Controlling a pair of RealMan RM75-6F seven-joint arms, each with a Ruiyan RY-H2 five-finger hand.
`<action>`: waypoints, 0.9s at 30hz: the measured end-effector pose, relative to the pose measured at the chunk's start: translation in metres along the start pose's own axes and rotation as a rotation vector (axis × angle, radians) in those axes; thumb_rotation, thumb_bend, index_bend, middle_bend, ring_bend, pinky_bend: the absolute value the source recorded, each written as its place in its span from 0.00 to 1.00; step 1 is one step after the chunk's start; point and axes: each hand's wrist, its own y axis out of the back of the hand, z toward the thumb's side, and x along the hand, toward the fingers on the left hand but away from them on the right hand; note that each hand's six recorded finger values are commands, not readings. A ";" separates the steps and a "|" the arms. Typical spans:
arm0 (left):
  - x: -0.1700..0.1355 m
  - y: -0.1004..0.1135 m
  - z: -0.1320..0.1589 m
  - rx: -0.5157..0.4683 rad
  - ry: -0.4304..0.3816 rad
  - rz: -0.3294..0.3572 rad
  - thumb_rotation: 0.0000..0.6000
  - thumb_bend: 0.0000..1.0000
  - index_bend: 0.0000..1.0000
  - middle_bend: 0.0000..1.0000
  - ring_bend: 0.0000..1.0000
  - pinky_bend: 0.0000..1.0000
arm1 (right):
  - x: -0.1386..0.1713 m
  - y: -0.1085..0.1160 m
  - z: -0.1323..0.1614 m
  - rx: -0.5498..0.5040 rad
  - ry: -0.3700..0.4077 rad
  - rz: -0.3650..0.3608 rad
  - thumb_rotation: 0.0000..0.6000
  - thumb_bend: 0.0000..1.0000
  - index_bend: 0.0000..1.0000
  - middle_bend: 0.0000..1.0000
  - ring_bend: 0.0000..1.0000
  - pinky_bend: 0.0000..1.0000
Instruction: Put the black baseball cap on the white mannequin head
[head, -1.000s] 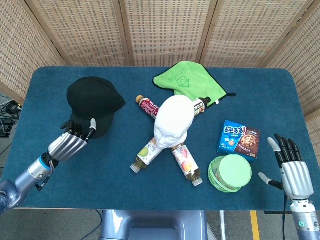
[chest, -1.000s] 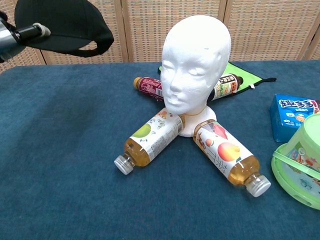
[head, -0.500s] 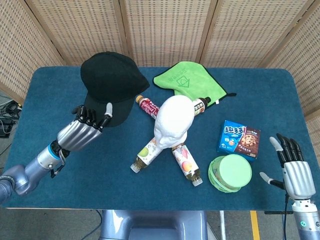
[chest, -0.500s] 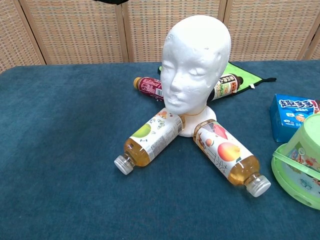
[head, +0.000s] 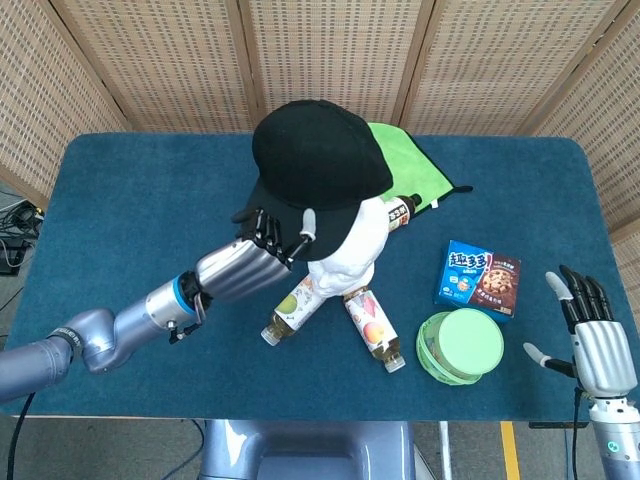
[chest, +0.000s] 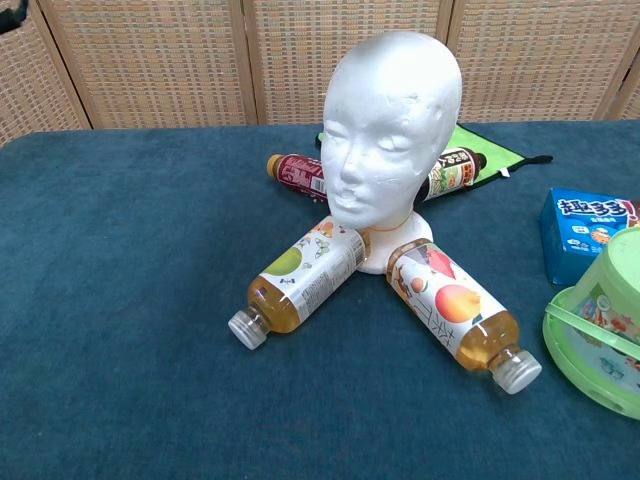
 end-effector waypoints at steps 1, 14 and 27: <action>0.005 0.003 0.006 -0.005 -0.010 0.006 1.00 0.62 0.82 0.91 0.86 0.74 | 0.000 0.001 0.000 -0.004 0.000 -0.001 1.00 0.05 0.00 0.00 0.00 0.00; 0.025 0.012 0.069 -0.057 -0.101 -0.008 1.00 0.62 0.82 0.91 0.86 0.74 | 0.000 0.006 -0.006 -0.028 -0.009 -0.006 1.00 0.05 0.00 0.00 0.00 0.00; 0.022 0.004 0.090 -0.049 -0.139 -0.053 1.00 0.61 0.82 0.91 0.86 0.73 | 0.000 0.006 -0.007 -0.029 -0.011 -0.006 1.00 0.05 0.00 0.00 0.00 0.00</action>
